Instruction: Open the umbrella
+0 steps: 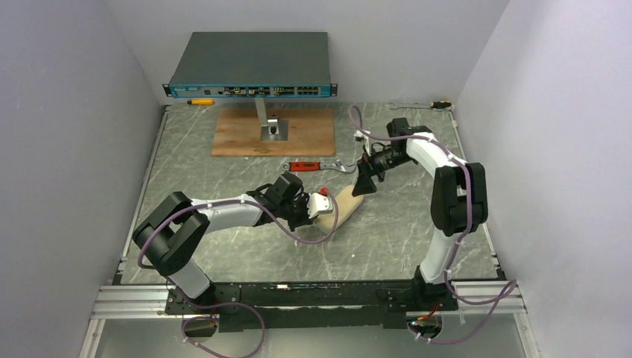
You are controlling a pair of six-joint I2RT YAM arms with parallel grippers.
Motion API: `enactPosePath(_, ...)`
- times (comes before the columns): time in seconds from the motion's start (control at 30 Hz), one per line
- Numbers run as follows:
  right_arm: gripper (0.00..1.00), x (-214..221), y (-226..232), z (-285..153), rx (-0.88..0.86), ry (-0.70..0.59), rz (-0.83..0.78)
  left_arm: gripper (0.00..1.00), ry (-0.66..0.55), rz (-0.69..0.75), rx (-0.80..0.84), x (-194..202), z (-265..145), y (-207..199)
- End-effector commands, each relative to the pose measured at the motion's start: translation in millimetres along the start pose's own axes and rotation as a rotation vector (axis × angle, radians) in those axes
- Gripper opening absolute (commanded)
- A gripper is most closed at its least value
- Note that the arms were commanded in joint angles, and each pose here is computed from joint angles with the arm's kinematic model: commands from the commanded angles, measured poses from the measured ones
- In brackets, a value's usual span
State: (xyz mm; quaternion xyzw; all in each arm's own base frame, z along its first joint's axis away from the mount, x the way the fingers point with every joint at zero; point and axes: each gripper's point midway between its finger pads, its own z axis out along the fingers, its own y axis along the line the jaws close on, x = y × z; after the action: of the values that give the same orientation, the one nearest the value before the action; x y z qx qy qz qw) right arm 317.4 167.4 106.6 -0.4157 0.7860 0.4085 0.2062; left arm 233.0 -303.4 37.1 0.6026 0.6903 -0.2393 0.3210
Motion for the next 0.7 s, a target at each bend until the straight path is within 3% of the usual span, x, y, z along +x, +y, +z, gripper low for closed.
enactPosePath(0.0, 1.0, -14, 11, 16, -0.072, 0.025, -0.219, 0.0, -0.073, 0.065, -0.009, -25, 2, 10)
enactPosePath(0.17, 0.99, 1, -1, 42, -0.039, 0.114, -0.25, 0.0, -0.07, 0.071, -0.021, -26, 5, 15)
enactPosePath(0.33, 0.95, 26, -19, 48, 0.068, 0.158, -0.181, 0.0, -0.054, 0.049, -0.035, -26, 2, 17)
enactPosePath(0.53, 0.93, 42, -37, 43, 0.254, 0.155, -0.155, 0.0, -0.074, 0.041, -0.006, -28, -6, -10)
enactPosePath(0.67, 0.91, 50, -42, 38, 0.369, 0.131, -0.052, 0.0, -0.101, 0.03, 0.023, -38, -2, -32)
